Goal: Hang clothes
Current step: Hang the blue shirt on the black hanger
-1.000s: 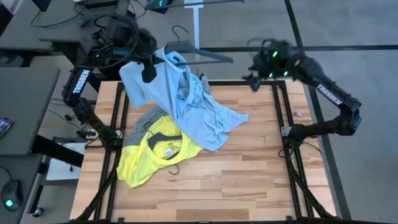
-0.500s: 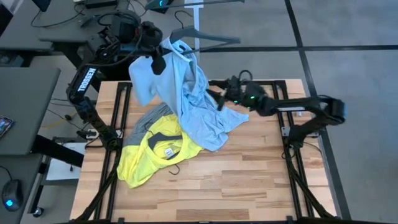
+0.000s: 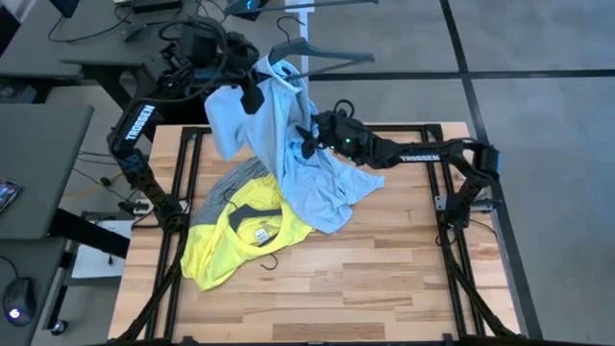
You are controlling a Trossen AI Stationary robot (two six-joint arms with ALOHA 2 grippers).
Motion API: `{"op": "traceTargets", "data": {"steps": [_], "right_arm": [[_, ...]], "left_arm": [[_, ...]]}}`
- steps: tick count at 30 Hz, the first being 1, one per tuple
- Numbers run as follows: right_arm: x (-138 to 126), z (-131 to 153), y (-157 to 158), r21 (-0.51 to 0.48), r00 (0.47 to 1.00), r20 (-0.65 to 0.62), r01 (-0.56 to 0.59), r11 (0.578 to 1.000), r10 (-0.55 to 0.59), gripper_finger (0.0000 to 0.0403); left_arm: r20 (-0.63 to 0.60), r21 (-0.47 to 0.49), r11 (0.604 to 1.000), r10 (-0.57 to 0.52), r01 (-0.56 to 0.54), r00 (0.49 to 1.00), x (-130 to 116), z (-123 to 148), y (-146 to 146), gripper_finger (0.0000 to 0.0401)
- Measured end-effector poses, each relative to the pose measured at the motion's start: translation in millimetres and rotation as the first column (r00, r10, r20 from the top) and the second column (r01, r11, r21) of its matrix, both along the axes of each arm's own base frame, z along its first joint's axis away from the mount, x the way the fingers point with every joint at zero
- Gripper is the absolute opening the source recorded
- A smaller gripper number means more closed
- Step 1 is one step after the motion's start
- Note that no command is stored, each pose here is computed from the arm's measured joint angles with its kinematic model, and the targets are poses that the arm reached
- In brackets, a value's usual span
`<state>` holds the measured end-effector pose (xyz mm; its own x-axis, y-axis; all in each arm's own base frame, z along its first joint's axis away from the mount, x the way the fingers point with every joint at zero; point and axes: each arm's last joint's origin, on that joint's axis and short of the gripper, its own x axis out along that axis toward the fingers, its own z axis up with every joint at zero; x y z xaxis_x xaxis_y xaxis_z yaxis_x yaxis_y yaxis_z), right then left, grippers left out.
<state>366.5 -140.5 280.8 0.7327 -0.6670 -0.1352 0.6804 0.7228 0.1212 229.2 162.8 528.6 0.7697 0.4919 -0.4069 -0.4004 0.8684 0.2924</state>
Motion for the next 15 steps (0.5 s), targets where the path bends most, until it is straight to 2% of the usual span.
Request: {"op": "traceTargets", "data": {"steps": [3,5,8,9,15], "right_arm": [[-11.6,1.8,-10.4,0.026,0.997,-0.061,0.041,0.999,-0.039,0.0209],[-22.2,5.4,-18.6,0.033,0.992,-0.105,0.071,0.997,-0.067,0.015],[-40.4,13.7,-27.5,0.013,0.977,-0.199,0.08,0.997,-0.075,0.0039],[-46.1,17.0,-30.3,0.004,0.973,-0.221,0.075,0.997,-0.072,0.0021],[-76.9,38.5,-44.2,0.009,0.973,-0.219,0.075,0.997,-0.071,0.0006]], "left_arm": [[-0.014,0.016,1.0,-0.009,0.01,1.0,-2.8,1.0,-2.0,0.0026],[-0.015,0.028,1.0,-0.013,0.013,1.0,-5.8,2.9,-4.0,0.0026],[-0.016,0.051,0.998,-0.021,0.022,1.0,-11.8,6.6,-8.3,0.0026],[-0.021,0.055,0.998,-0.024,0.026,0.999,-13.5,7.1,-9.6,0.0026],[-0.107,0.045,0.998,-0.048,0.053,0.993,-18.5,1.4,-13.2,0.0026]]}}
